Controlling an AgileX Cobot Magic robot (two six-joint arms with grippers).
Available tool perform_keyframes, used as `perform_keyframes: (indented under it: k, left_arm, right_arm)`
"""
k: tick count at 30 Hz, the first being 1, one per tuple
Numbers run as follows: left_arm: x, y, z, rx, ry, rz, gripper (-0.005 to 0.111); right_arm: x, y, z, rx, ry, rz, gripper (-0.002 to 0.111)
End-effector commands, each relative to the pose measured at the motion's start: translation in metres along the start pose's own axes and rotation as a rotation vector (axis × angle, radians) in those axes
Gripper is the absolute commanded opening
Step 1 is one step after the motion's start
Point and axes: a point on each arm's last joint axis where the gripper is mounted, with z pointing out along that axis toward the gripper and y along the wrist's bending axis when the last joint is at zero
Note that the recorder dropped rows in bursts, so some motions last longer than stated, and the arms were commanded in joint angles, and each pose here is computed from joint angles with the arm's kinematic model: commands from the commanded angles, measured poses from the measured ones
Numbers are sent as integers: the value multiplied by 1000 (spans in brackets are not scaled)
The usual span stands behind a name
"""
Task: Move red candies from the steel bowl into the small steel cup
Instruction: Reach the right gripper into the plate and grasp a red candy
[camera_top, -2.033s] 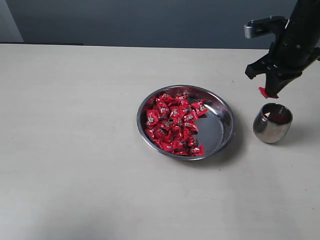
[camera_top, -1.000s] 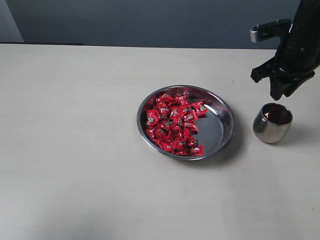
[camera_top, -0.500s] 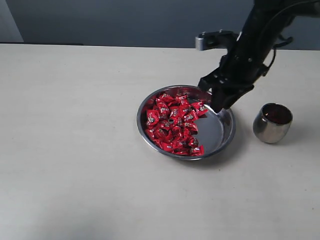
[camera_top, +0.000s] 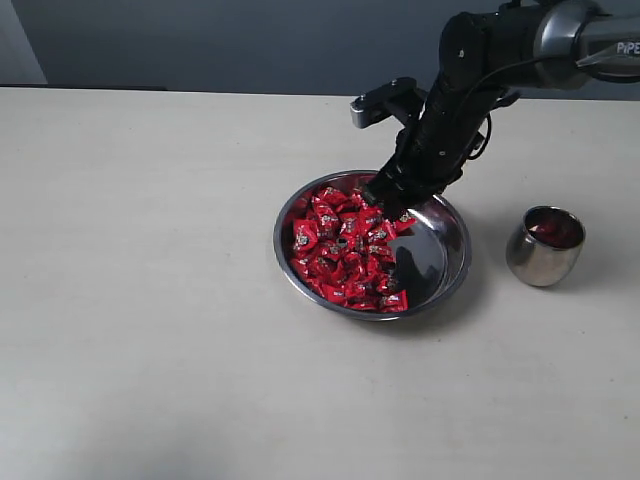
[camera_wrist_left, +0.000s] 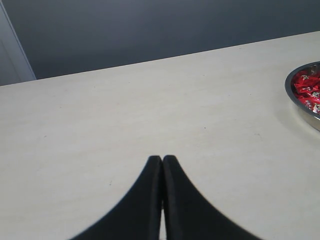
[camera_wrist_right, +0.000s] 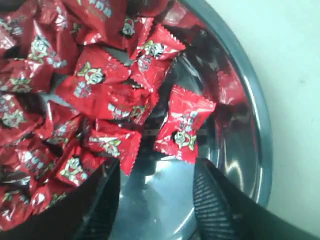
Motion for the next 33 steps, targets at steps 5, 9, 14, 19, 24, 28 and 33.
perform_keyframes:
  k: [5, 9, 14, 19, 24, 28, 33]
  left_arm:
    - [-1, -1, 0, 10, -11, -2, 0]
    - [-1, -1, 0, 10, -11, -2, 0]
    - [-1, -1, 0, 10, -11, -2, 0]
    - [-1, -1, 0, 10, -11, -2, 0]
    - [-1, -1, 0, 10, -11, -2, 0]
    - [-1, -1, 0, 10, -11, -2, 0]
    - [-1, -1, 0, 10, -11, -2, 0]
  right_arm:
    - [-18, -10, 18, 28, -15, 22, 45]
    - [-15, -11, 26, 38, 22, 18, 45]
    - [-12, -12, 37, 31, 54, 26, 45]
    - [-10, -11, 40, 25, 74, 28, 44]
    - [-9, -11, 38, 25, 86, 25, 19]
    - [-8, -11, 34, 23, 96, 24, 2]
    - [-10, -10, 27, 27, 83, 23, 0]
